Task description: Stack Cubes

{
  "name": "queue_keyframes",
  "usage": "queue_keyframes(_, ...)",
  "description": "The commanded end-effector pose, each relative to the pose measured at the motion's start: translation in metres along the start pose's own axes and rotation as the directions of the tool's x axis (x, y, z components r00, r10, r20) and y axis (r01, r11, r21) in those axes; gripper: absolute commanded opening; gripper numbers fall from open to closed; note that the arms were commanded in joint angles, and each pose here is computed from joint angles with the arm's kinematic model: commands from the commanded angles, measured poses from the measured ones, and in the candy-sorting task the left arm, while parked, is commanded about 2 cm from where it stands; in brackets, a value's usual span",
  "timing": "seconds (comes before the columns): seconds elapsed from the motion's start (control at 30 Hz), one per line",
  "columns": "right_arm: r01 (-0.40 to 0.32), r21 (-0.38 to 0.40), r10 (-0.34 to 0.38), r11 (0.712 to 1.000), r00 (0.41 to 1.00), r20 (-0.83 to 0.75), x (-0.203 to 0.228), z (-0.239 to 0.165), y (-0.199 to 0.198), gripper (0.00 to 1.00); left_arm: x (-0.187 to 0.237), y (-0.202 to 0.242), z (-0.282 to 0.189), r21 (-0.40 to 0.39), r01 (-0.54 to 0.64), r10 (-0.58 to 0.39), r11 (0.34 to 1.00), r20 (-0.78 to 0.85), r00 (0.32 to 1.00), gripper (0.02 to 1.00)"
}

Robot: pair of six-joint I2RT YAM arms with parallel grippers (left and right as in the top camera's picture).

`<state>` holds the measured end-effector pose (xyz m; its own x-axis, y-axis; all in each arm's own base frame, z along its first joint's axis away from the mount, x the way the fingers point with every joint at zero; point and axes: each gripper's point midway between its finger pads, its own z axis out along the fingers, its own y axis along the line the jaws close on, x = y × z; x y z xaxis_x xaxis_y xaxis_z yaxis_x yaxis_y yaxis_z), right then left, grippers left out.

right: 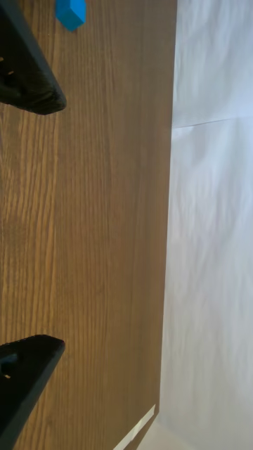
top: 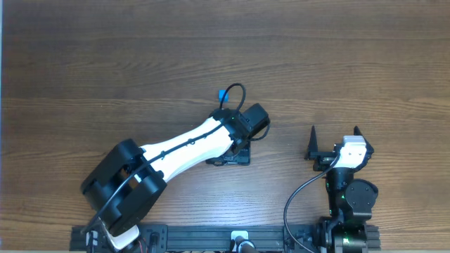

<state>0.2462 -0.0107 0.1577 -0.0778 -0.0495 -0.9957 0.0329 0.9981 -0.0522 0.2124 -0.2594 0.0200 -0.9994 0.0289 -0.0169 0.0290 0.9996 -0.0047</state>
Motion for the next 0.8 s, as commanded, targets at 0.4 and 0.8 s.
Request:
queue_keyframes(0.4, 0.000, -0.009, 0.000, 1.000, 1.000, 0.001, 0.001, 0.000, 0.002, 0.993, -0.002, 0.005, -0.005, 0.015, 0.052, -0.052, 0.999, 0.015, 0.999, 0.619)
queue_keyframes(0.8, 0.000, -0.009, 0.000, 1.000, 1.000, 0.001, 0.001, 0.000, 0.002, 0.993, -0.009, 0.009, -0.004, 0.019, 0.127, -0.127, 0.992, 0.017, 0.992, 0.533)
